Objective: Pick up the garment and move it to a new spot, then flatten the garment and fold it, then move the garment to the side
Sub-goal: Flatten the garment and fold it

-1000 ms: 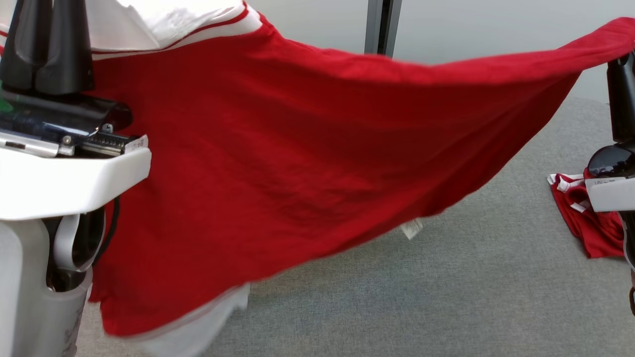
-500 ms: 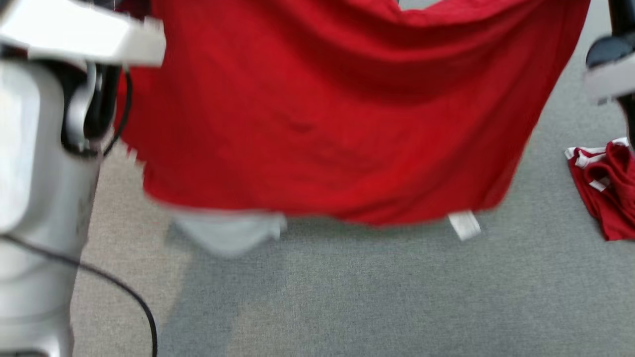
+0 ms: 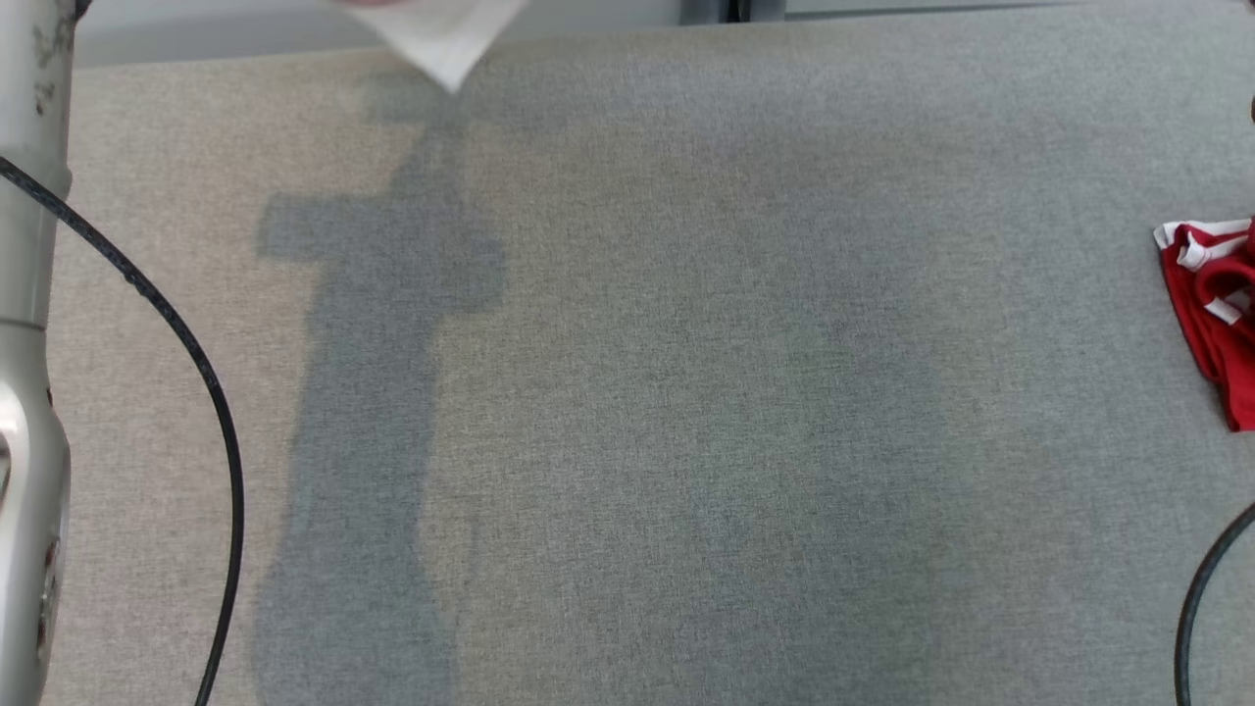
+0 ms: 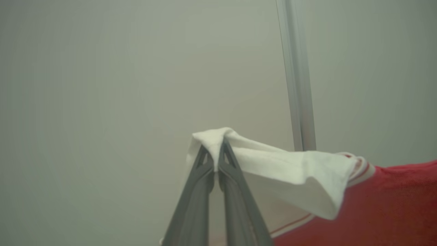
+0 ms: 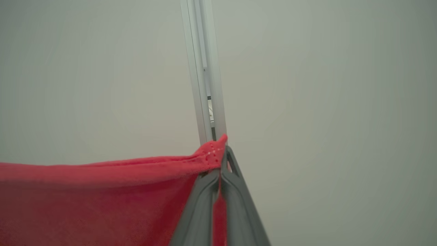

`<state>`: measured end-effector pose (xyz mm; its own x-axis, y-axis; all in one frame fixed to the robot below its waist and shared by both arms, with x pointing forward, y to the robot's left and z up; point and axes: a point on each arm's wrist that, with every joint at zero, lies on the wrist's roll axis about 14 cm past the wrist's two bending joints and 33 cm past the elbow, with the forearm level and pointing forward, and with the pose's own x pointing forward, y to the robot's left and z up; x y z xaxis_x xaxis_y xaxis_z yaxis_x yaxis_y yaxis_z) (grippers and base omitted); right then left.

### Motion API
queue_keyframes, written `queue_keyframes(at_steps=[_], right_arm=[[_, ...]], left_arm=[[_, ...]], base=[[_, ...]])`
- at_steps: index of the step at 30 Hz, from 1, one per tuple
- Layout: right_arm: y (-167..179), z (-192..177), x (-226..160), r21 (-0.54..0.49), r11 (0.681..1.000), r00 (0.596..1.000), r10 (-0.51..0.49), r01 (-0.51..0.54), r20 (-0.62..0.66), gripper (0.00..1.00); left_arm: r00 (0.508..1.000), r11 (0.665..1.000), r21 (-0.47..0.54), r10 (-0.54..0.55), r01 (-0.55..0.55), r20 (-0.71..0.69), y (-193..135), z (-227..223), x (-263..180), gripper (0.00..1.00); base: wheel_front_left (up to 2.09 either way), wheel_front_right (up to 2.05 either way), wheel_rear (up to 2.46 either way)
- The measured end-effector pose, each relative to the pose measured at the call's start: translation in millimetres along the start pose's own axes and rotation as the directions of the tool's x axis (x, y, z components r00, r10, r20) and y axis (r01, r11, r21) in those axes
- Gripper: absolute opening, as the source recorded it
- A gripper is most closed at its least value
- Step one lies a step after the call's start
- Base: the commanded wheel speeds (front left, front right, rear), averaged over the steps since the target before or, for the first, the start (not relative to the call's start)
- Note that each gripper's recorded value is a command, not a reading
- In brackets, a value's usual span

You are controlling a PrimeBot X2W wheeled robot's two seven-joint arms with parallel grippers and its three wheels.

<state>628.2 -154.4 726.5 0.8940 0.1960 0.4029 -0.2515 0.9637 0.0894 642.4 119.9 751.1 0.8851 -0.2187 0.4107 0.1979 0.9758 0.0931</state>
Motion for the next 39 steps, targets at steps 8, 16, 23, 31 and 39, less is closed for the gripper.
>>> queue_keyframes(at_steps=[8,16,23,31,39], right_arm=[[8,-67,8,-0.011,1.0,0.989,0.007,-0.009,-0.145,0.0],[12,-146,-20,0.024,0.999,0.953,0.036,-0.03,-0.3,0.0],[15,-182,-70,0.109,0.994,0.928,0.062,-0.023,-0.367,0.0],[30,-209,-168,0.235,0.971,0.882,0.081,0.035,-0.464,0.0],[30,-205,-260,0.268,0.956,0.84,0.048,0.118,-0.541,0.0]], left_arm=[[0.994,0.999,-0.047,-0.023,0.018,-0.108,-8,-61,4,0.0],[0.945,0.984,-0.177,-0.041,-0.018,-0.323,-20,-159,-43,0.0],[0.932,0.968,-0.25,-0.064,-0.029,-0.358,-35,-184,-87,0.0],[0.913,0.942,-0.325,-0.055,-0.088,-0.405,-47,-201,-184,0.0],[0.855,0.908,-0.369,-0.023,-0.199,-0.518,-57,-190,-289,0.0]], base=[[0.0,0.0,0.0],[0.0,0.0,0.0],[0.0,0.0,0.0],[0.0,0.0,0.0],[0.0,0.0,0.0]])
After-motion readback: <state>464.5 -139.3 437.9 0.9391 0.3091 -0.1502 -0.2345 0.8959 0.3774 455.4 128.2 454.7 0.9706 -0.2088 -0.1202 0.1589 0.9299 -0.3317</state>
